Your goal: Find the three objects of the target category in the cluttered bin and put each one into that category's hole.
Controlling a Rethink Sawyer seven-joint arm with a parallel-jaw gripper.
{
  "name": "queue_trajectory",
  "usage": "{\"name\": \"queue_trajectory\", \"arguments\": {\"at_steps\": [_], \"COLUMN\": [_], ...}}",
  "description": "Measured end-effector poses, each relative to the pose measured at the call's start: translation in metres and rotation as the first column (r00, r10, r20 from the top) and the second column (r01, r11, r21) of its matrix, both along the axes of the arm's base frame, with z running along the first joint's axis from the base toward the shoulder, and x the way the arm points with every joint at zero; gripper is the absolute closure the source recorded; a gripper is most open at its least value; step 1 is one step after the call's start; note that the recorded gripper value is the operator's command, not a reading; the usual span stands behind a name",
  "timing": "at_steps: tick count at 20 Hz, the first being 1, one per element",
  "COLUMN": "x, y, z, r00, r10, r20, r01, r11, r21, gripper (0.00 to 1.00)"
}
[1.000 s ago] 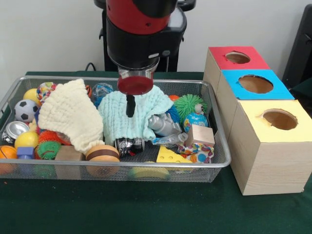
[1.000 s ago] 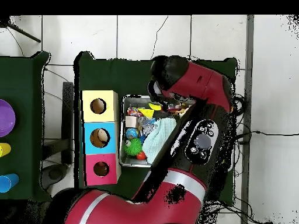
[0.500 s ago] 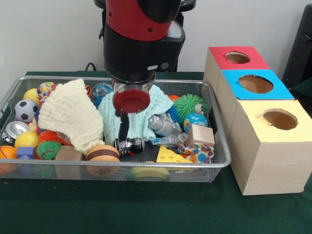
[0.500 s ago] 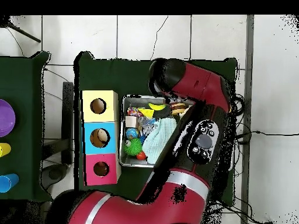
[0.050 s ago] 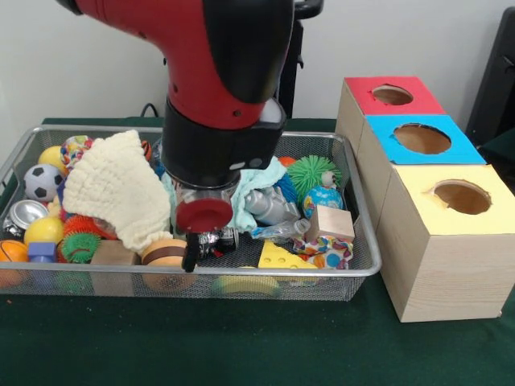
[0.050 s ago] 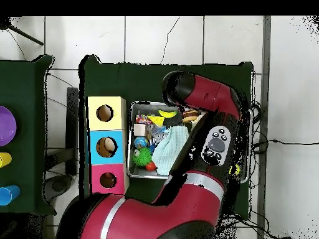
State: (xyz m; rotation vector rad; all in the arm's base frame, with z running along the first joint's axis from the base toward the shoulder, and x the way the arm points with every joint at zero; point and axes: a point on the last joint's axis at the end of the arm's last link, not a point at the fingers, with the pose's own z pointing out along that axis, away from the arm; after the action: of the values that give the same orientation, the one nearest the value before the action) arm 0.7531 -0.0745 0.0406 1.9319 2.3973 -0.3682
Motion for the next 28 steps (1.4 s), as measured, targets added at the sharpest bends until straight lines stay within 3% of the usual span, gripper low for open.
{"name": "queue_trajectory", "arguments": {"at_steps": [10, 15, 28], "x": [-0.052, -0.066, -0.067], "y": [0.008, 0.006, 0.001], "z": [-0.036, -0.043, -0.062], "r00": [0.9952, 0.9958, 0.9982], "r10": [-0.004, 0.005, 0.051], "r20": [-0.098, -0.091, -0.032], "r01": [0.007, -0.003, -0.051], "r11": [0.9996, 0.9999, 0.9985], "r21": [0.027, 0.014, -0.019], "gripper": [0.00, 0.00, 0.00]}}
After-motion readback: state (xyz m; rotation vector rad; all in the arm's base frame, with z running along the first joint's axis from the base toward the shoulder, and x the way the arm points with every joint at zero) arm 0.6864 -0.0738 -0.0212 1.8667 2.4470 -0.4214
